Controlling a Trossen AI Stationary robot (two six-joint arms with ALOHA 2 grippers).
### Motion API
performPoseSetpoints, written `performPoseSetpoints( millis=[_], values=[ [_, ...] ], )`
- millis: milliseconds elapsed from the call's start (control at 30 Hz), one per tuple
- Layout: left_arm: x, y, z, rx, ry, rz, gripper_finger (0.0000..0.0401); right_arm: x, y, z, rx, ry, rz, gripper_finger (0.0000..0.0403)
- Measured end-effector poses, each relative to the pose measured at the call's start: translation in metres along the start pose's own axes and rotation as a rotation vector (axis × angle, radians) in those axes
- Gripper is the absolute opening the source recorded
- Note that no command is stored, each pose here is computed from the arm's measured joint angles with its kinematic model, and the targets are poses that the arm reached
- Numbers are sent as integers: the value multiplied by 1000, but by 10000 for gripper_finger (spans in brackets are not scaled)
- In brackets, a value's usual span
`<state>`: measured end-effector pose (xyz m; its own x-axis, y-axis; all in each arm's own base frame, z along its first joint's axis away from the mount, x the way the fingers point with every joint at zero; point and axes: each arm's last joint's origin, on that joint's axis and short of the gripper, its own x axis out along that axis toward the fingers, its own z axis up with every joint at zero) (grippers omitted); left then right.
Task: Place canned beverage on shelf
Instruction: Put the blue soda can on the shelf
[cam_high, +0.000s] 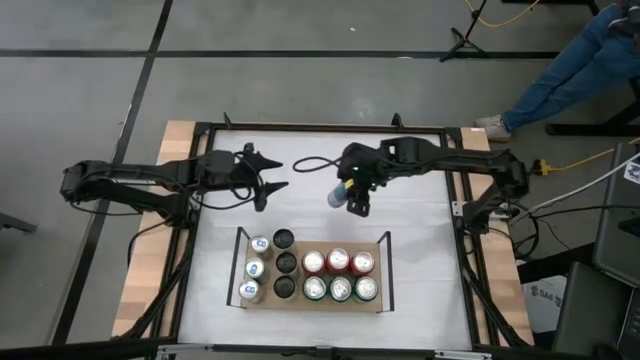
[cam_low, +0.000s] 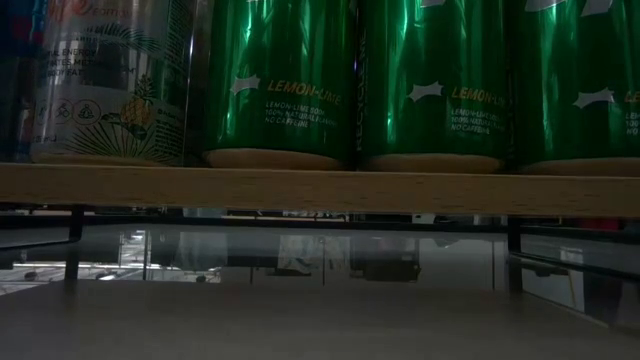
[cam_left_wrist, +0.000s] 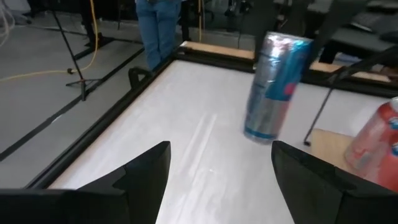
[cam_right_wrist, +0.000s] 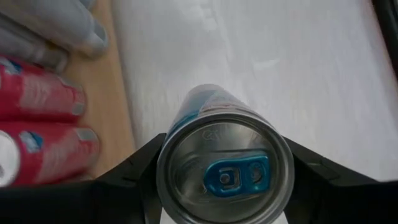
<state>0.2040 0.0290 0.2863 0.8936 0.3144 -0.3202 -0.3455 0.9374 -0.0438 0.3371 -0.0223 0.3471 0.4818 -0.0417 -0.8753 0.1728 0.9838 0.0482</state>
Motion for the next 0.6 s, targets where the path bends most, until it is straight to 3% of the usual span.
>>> performPoseSetpoints(
  millis=[167, 600],
  values=[
    [12, 2, -5, 8, 42, -6, 269, 7, 3, 12, -1, 0, 55, 225],
    [46, 14, -4, 62, -12, -220, 269, 14, 16, 16, -18, 0, 173, 225]
  ],
)
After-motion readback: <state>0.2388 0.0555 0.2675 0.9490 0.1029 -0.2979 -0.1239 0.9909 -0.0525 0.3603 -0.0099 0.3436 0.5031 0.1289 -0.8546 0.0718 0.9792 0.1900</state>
